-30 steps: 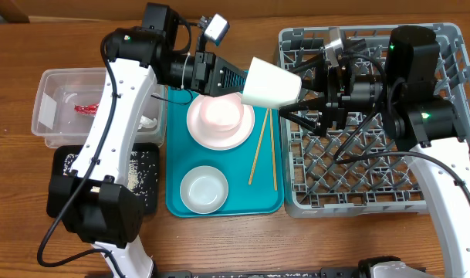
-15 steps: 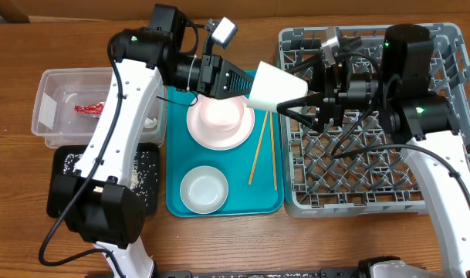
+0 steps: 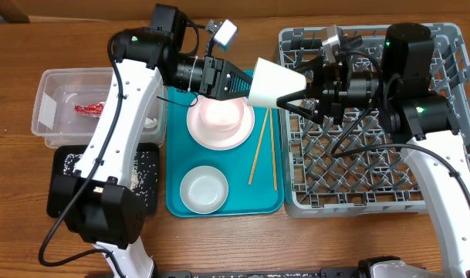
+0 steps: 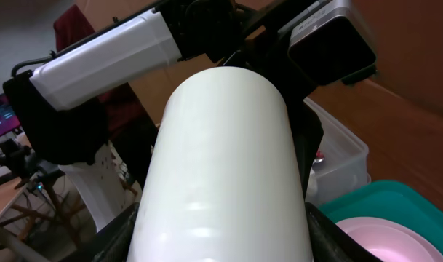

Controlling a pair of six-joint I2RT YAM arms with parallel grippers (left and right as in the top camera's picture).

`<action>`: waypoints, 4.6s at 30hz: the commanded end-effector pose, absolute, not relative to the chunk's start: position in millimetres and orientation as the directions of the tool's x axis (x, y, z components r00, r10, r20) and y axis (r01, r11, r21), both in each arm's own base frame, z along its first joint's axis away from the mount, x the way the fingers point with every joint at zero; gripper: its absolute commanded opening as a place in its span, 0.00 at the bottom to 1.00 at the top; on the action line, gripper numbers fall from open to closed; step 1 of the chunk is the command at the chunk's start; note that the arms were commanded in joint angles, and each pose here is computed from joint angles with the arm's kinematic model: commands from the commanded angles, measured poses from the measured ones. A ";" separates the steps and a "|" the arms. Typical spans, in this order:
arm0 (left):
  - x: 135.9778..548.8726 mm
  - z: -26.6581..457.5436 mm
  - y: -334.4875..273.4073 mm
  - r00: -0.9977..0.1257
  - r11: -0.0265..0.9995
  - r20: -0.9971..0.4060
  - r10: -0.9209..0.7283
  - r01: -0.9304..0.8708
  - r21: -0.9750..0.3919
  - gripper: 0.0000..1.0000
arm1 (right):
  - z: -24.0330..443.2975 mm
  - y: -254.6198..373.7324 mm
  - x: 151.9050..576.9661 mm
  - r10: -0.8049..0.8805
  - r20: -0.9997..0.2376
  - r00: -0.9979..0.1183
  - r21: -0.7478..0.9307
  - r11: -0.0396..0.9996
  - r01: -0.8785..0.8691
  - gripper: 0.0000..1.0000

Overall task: Sort waste into correct bins and load items into the dishwasher
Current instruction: 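Hand white cup from left gripper to right gripper, then lower cup with right gripper into dish rack and release, then move right gripper to chopsticks on teal tray and lower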

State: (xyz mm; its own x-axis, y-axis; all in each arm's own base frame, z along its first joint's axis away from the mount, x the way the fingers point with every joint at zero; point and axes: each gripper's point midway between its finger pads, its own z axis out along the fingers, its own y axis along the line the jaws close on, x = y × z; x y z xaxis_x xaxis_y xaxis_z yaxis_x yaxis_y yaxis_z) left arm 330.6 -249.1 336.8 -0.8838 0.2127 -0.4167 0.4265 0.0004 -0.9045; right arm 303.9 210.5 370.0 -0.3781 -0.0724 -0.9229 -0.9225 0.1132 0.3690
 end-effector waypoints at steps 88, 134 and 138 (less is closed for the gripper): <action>372.1 233.2 -149.6 -0.981 0.720 -0.178 0.079 0.180 -0.670 0.45 | 148.9 56.0 493.3 0.091 -0.678 -0.729 0.075 0.996 0.054 0.82; 370.1 276.3 17.8 -0.857 0.943 -0.398 -0.327 -0.272 -0.189 1.00 | 117.9 273.1 316.0 -0.046 -0.257 -0.965 0.220 0.970 -0.105 0.70; 370.1 276.3 17.8 -0.857 0.944 -0.398 -0.327 -0.272 -0.189 1.00 | 112.6 278.1 310.4 -0.055 -0.219 -0.974 0.243 0.964 -0.109 1.00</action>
